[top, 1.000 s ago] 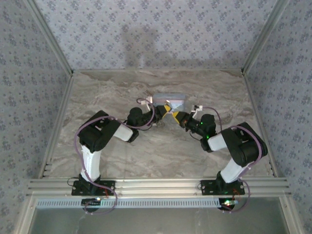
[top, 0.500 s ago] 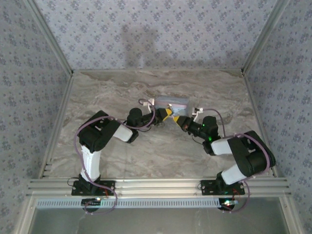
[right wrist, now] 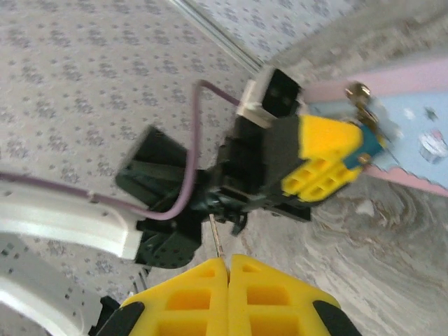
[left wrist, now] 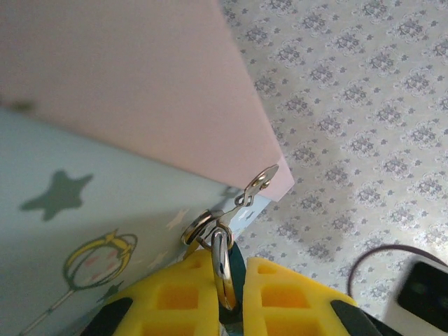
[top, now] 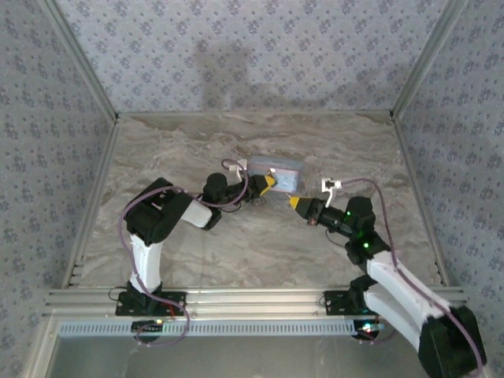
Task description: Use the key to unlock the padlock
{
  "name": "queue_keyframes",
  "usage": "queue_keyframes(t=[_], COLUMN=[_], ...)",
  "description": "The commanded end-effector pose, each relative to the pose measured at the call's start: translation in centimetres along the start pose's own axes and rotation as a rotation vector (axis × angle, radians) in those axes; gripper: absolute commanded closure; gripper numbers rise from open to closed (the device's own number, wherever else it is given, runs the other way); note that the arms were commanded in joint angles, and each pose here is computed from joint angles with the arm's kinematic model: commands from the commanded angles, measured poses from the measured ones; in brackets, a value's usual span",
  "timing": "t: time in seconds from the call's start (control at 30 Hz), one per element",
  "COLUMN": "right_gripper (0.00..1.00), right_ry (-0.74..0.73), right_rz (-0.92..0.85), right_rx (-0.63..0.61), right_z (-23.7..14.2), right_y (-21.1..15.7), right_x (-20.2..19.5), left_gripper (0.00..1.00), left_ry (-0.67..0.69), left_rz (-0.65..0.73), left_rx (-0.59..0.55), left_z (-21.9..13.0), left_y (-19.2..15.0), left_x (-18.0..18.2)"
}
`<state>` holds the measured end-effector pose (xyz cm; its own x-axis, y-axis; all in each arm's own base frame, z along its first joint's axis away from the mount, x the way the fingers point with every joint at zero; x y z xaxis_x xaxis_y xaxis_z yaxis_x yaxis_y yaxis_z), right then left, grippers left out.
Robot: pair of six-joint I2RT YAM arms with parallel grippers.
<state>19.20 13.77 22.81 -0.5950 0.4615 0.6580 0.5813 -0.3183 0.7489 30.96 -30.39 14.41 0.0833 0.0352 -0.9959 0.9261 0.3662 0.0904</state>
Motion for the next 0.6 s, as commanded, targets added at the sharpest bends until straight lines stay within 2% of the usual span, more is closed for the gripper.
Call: queue_keyframes(t=[0.0, 0.07, 0.3, 0.57], right_gripper=[1.00, 1.00, 1.00, 1.00], right_ry=[-0.017, 0.030, 0.164, 0.167], right_rz=[-0.125, -0.193, -0.247, -0.169], right_rx=[0.007, -0.011, -0.049, -0.057], right_z=[-1.6, -2.2, -2.8, -2.0], right_y=[1.1, 1.9, 3.7, 3.2], right_x=[2.3, 3.8, 7.5, 6.4], left_gripper=[1.00, 1.00, 1.00, 1.00], left_ry=[-0.105, -0.104, -0.112, -0.129], left_rz=[0.078, 0.078, 0.080, 0.077], left_rx=[0.015, 0.020, 0.027, 0.035], left_z=[-0.1, 0.0, 0.0, 0.1], left_y=[-0.1, -0.1, -0.5, -0.5], left_x=[-3.1, -3.1, -3.1, -3.4])
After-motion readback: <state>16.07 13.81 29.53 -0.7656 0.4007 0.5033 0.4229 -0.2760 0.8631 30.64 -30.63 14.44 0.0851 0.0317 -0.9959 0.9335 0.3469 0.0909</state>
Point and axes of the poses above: each hand's point on the last joint's axis, 136 mm out from that joint toward the fingers, its own z axis out along the fingers, its own x axis along the line the jaws close on, y = z × x, the point moved 7 cm from there along -z, back along the fingers, and after that the axes turned 6 degrees about -z, right-handed, at the moved point
